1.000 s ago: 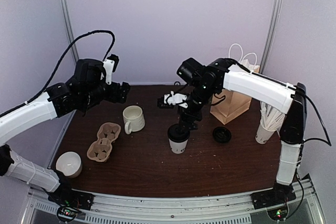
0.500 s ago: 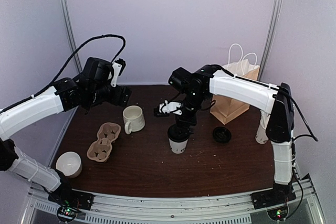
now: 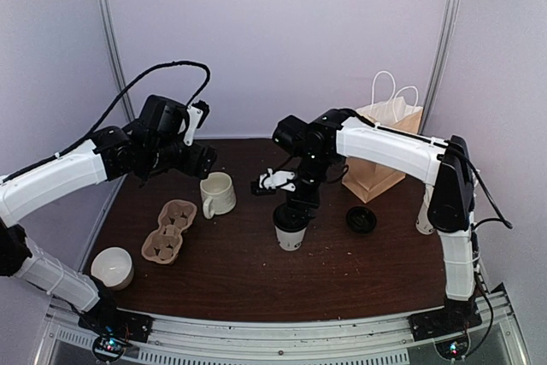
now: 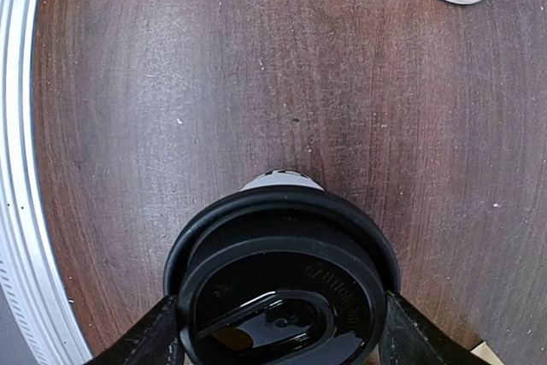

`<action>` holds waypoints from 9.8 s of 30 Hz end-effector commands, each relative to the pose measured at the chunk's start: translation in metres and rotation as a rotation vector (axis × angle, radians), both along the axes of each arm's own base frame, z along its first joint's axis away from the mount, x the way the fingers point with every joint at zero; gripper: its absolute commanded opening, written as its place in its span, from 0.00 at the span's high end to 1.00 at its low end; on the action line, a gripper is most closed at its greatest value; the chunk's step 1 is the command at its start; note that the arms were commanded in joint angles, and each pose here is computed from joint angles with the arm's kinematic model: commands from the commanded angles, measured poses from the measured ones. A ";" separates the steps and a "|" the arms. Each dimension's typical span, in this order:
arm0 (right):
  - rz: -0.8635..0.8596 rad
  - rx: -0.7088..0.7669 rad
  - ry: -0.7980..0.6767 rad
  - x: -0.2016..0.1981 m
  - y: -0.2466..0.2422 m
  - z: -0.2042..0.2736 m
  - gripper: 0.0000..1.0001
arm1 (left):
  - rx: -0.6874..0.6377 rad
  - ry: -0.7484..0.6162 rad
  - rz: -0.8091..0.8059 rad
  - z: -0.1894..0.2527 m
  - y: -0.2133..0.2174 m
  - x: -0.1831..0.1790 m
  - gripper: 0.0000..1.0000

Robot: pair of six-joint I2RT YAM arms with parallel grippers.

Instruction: Pack the takeout coffee

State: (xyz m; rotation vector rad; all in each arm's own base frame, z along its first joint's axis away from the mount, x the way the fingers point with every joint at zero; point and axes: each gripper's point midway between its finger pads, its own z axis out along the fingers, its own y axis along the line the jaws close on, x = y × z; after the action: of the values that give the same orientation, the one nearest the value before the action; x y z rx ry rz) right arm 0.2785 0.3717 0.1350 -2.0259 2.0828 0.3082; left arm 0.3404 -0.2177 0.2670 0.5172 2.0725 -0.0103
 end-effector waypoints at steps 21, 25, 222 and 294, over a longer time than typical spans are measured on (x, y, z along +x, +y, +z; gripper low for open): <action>-0.347 0.141 -0.139 0.127 0.017 0.025 0.27 | 0.002 0.013 -0.033 0.004 -0.010 0.003 0.04; -0.433 0.146 -0.152 0.142 0.015 0.018 0.25 | 0.007 0.018 -0.036 0.003 -0.010 0.003 0.04; -0.439 0.764 0.167 0.014 -0.057 0.225 0.10 | -0.253 0.254 -0.415 -0.009 -0.078 -0.088 0.24; -0.596 0.422 -0.012 0.022 -0.060 0.152 0.65 | 0.012 0.145 -0.299 -0.047 -0.036 -0.134 0.29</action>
State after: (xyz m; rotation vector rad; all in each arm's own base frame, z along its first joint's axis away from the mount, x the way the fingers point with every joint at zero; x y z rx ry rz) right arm 0.2980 0.3132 0.2930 -1.1228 2.2345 0.5580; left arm 0.2025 -0.2518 0.1990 0.8712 2.1702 -0.2092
